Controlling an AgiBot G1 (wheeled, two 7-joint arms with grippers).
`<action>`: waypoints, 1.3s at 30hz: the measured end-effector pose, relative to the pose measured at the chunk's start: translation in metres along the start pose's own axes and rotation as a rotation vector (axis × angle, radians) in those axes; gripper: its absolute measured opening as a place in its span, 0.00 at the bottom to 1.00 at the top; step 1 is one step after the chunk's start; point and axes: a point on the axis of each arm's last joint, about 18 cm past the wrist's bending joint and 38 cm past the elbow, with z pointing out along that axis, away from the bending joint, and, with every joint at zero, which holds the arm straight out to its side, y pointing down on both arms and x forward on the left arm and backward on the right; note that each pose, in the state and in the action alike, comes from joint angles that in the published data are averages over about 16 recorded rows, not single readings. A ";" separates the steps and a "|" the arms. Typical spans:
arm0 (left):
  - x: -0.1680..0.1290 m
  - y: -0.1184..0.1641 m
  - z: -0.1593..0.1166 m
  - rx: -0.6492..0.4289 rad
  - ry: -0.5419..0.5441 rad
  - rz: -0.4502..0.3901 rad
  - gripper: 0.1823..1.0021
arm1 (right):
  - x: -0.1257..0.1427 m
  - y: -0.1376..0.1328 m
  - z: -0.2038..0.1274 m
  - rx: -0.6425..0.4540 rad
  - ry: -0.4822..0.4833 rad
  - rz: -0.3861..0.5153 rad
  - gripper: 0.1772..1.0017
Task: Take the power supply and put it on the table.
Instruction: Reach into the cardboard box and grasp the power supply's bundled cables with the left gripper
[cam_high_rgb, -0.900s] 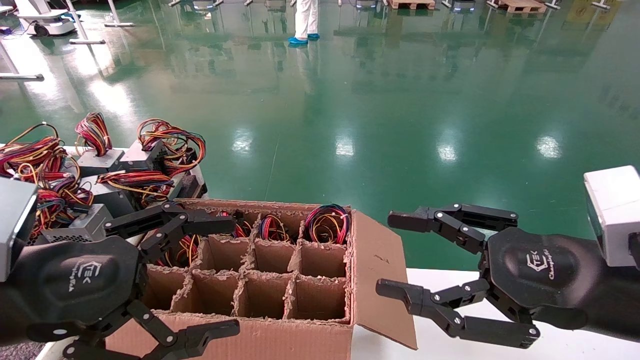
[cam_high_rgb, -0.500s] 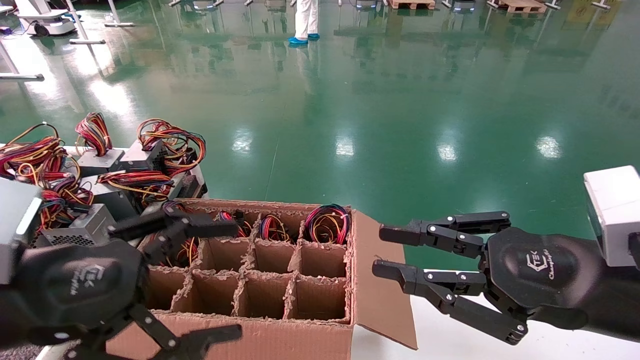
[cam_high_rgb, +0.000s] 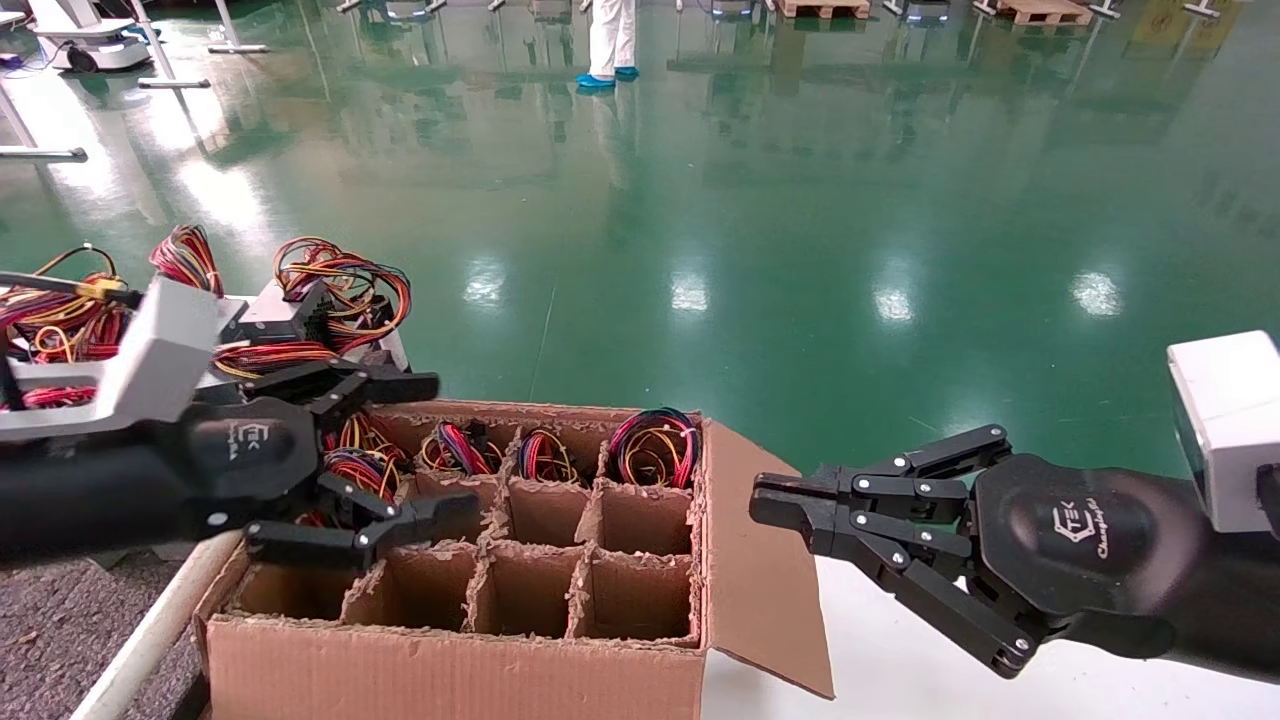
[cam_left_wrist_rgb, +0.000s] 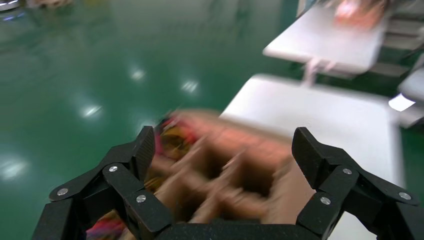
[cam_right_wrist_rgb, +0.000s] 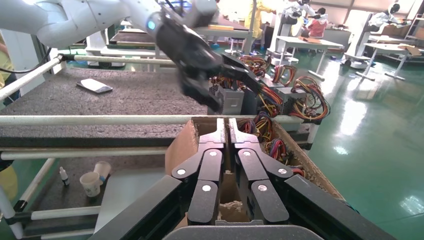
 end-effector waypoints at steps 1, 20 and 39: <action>-0.006 0.005 0.001 -0.021 -0.023 0.013 1.00 | 0.000 0.000 0.000 0.000 0.000 0.000 0.09; -0.080 0.073 0.021 -0.242 -0.200 0.338 1.00 | 0.000 0.000 0.000 0.000 0.000 0.000 0.03; -0.096 0.099 0.010 -0.333 -0.185 0.427 0.95 | 0.000 0.000 0.000 0.000 0.000 0.000 0.31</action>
